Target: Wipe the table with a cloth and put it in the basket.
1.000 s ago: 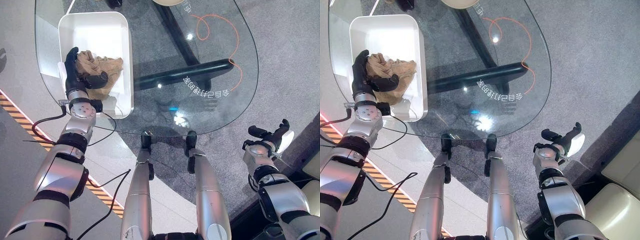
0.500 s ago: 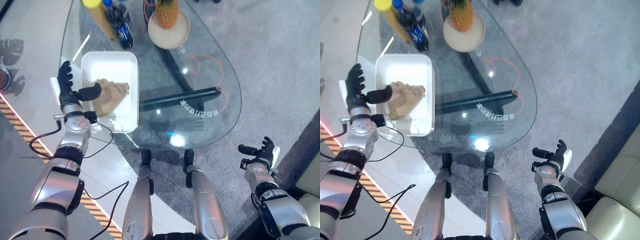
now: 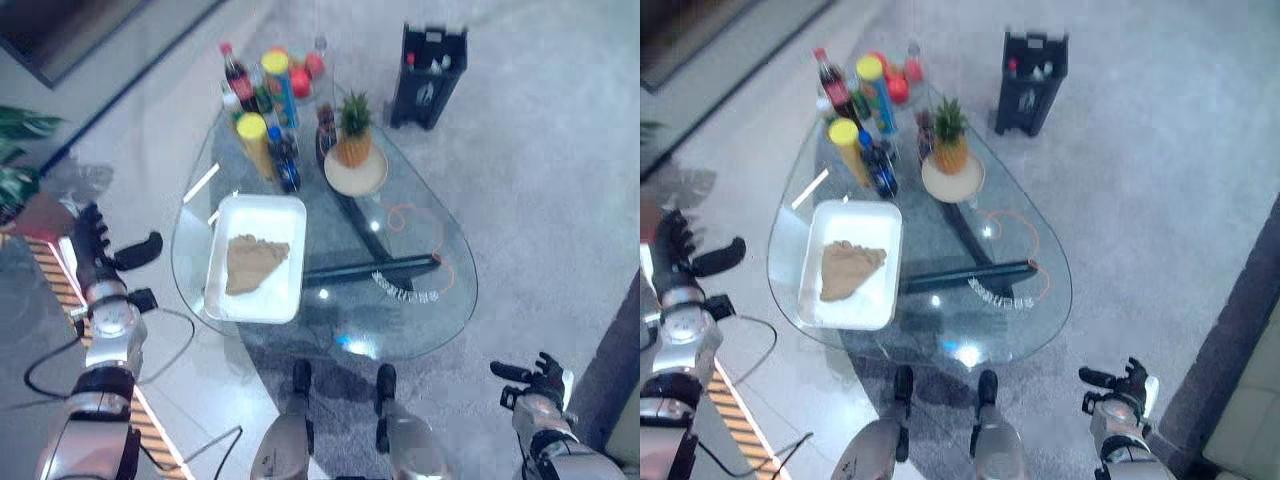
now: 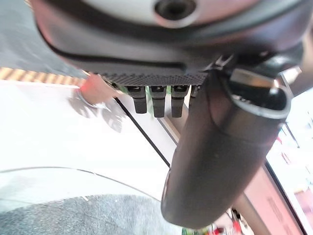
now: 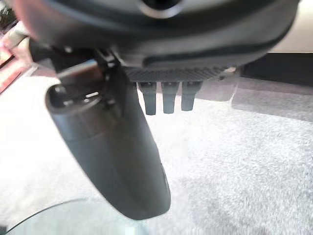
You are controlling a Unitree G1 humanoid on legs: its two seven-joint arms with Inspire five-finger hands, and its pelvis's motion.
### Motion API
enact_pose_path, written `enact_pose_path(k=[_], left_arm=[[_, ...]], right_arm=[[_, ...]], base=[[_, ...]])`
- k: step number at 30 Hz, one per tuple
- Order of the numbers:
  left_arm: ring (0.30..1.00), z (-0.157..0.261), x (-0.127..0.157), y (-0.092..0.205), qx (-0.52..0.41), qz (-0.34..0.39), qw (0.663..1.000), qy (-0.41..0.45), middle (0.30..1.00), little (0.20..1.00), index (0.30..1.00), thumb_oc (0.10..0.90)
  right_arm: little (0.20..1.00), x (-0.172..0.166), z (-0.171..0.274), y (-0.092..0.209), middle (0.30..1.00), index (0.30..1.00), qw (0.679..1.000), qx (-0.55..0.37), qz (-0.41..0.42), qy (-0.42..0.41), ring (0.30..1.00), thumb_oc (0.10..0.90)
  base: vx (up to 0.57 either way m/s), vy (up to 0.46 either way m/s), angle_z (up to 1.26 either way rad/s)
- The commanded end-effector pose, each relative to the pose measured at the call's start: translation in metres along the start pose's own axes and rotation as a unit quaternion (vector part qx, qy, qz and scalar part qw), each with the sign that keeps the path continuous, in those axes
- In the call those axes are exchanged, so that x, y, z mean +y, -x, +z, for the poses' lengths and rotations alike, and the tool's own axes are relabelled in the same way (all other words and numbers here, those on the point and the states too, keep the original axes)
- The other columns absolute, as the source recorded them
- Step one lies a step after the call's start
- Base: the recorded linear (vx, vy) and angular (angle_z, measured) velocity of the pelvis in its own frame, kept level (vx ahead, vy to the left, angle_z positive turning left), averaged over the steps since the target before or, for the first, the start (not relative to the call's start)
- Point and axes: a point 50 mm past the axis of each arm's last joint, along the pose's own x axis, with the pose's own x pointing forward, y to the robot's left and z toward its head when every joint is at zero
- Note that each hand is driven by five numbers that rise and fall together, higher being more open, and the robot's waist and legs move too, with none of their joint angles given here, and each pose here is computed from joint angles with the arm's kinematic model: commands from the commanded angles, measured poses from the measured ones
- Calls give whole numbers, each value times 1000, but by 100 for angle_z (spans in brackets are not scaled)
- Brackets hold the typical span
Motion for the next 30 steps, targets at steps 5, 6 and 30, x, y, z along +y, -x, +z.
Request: enact_pose_path(k=[5,6,30], left_arm=[[900,-63,4,37,80,-76,990,-85,900,900,900,800],[900,-74,7,44,102,-83,987,-90,900,900,900,800],[900,-209,23,198,461,-255,808,-265,900,900,900,800]], right_arm=[[900,-16,-66,14,900,900,990,84,60,97,900,800],[900,-16,-71,16,900,900,988,93,67,106,900,800],[900,3,-132,51,900,900,935,202,174,234,900,800]], base=[[104,14,1],[70,25,0],[6,3,0]])
